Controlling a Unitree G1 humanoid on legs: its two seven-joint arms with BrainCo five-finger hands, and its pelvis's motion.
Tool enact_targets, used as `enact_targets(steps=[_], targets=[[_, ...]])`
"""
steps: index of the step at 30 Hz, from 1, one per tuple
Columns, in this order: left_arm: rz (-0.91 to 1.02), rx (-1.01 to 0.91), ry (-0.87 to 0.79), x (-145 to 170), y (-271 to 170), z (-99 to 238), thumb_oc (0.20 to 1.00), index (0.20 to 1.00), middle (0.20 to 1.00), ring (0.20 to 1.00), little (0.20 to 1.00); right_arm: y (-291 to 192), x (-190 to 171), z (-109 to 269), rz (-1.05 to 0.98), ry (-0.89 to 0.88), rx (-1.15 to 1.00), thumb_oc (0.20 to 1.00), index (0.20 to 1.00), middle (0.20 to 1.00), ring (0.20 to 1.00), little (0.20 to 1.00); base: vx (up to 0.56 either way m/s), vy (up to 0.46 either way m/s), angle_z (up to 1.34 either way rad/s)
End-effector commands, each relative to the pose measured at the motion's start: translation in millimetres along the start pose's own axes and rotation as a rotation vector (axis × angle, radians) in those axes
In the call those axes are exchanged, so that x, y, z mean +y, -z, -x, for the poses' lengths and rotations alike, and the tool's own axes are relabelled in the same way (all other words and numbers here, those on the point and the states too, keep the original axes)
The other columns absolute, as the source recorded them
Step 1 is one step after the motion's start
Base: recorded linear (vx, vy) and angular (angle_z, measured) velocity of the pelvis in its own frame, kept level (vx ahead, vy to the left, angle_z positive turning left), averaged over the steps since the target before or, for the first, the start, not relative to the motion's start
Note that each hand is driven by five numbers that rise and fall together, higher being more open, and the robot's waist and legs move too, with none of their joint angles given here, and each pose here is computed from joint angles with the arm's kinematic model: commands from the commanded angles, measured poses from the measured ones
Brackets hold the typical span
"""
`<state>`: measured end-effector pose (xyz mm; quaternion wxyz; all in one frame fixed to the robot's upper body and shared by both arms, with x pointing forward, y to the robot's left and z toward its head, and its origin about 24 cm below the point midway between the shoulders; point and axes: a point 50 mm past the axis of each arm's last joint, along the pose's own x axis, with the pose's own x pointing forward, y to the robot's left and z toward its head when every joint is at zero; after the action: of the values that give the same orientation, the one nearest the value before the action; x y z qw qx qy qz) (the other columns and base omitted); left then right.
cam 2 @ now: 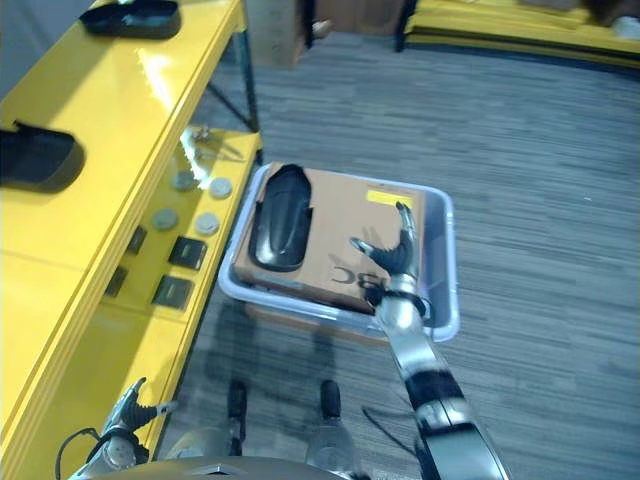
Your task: Move parts from the plastic box to the shelf.
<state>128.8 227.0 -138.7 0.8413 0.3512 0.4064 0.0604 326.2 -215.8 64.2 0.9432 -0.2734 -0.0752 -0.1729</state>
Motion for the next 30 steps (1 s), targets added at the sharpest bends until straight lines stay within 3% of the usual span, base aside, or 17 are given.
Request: enact_targets(steps=[1,6,12,21,24,25,26,30], targets=[[0.055,-0.045,-0.093,25.7,-19.5,-14.5,1.000,1.000,1.000,1.000,1.000,-22.2,-15.6,-17.2,-0.053,0.109,-0.052,1.000,1.000,1.000,1.000,1.000,-0.06,-0.017,0.42],[0.092,-0.080,-0.052,22.7,-36.5,-18.6,1.000,1.000,1.000,1.000,1.000,-44.7,-21.4,-55.2,-0.085,0.179,-0.018,1.000,1.000,1.000,1.000,1.000,-0.04,-0.017,0.15],[0.093,-0.172,-0.050,29.2,-61.5,-23.2,1.000,1.000,1.000,1.000,1.000,-57.6,-42.9,-81.6,0.026,0.268,0.002,1.000,1.000,1.000,1.000,1.000,-0.03,-0.005,0.11],[0.161,-0.178,-0.071,43.6,-69.6,-29.4,1.000,1.000,1.000,1.000,1.000,-30.1,-47.7,-92.5,0.225,0.069,0.196,1.000,1.000,1.000,1.000,1.000,-0.02,-0.005,0.05],[0.168,-0.193,-0.047,41.9,-70.9,-28.2,1.000,1.000,1.000,1.000,1.000,-25.7,-61.1,-95.1,0.279,0.047,0.209,0.906,0.906,0.906,0.906,0.906,-0.01,-0.005,0.20],[0.168,-0.187,-0.039,40.7,-69.5,-28.0,1.000,1.000,1.000,1.000,1.000,-24.7,-63.1,-95.3,0.292,0.036,0.210,0.448,0.448,0.448,0.448,0.448,0.02,-0.005,0.20],[0.167,-0.183,-0.033,40.4,-68.5,-28.1,1.000,1.000,1.000,1.000,1.000,-25.3,-66.7,-96.6,0.316,0.036,0.208,0.200,0.200,0.200,0.200,0.200,0.02,-0.005,0.24],[0.140,-0.145,0.003,32.6,-57.7,-25.9,1.000,1.000,1.000,1.000,1.000,-15.1,-72.0,-93.9,0.335,0.004,0.257,0.200,0.200,0.200,0.200,0.200,0.02,0.011,0.09]])
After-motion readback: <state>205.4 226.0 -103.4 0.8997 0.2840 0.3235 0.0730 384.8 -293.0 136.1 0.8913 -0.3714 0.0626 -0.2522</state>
